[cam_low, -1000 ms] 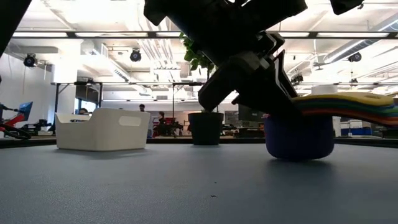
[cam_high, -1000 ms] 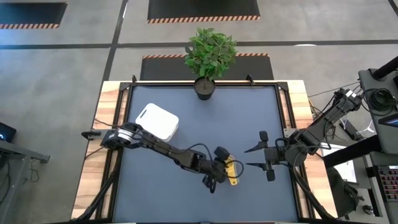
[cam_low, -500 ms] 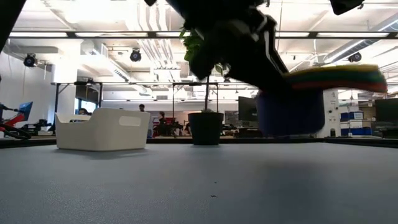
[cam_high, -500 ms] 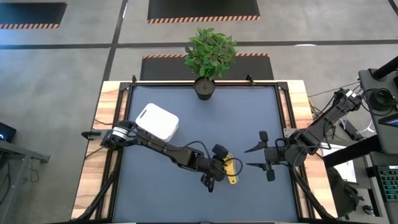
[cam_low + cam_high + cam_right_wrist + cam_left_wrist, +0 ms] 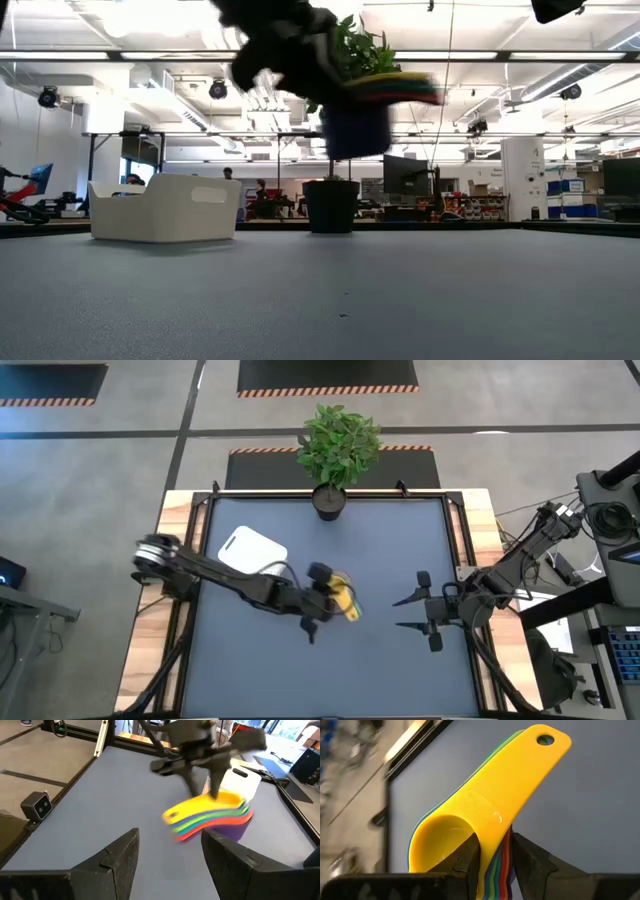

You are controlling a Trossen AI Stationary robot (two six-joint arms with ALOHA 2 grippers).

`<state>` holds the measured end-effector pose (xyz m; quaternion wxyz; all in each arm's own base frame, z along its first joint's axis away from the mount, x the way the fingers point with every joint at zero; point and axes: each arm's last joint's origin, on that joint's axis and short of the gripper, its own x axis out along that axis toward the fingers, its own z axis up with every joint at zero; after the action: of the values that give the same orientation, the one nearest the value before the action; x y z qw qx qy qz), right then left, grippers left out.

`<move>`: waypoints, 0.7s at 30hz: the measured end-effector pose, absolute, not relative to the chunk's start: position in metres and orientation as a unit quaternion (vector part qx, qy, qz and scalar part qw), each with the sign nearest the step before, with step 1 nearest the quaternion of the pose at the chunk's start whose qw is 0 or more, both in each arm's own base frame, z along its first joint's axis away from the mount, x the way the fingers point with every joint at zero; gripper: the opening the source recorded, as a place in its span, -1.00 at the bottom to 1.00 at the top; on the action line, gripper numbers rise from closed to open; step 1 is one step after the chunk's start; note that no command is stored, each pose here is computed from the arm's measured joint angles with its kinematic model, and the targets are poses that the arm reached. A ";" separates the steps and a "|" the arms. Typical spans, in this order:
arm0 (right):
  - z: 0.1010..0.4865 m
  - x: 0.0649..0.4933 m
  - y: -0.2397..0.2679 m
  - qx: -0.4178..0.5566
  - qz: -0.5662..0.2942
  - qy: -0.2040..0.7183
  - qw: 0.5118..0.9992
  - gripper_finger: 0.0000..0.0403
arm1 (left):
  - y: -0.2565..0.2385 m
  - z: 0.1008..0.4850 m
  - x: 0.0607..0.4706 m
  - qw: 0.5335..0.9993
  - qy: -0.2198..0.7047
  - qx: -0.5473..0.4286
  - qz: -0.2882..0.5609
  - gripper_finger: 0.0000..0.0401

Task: Nest measuring cups in basket
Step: Put the measuring cups into the white bin

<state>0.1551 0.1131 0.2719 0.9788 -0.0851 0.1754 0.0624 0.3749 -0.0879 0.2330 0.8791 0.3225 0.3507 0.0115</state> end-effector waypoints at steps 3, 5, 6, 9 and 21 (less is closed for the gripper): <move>0.272 0.155 0.113 -0.085 0.058 0.174 0.979 0.01 | -0.077 0.244 0.345 0.872 0.358 0.329 0.057 -0.58; 0.272 0.155 0.113 -0.084 0.058 0.173 0.980 0.01 | -0.069 0.254 0.325 0.873 0.358 0.320 0.088 -0.58; 0.273 0.155 0.113 -0.084 0.058 0.172 0.980 0.01 | -0.065 0.261 0.314 0.876 0.356 0.309 0.102 -0.58; 0.273 0.156 0.113 -0.083 0.058 0.169 0.980 0.01 | -0.054 0.270 0.284 0.880 0.359 0.277 0.138 -0.58; 0.274 0.156 0.113 -0.090 0.060 0.165 0.980 0.01 | -0.015 0.248 0.194 0.875 0.373 0.168 0.260 -0.58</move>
<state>0.1559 0.1134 0.2738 0.9804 -0.0898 0.1650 0.0599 0.1943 -0.0152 0.2480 0.8748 0.1676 0.3726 0.2604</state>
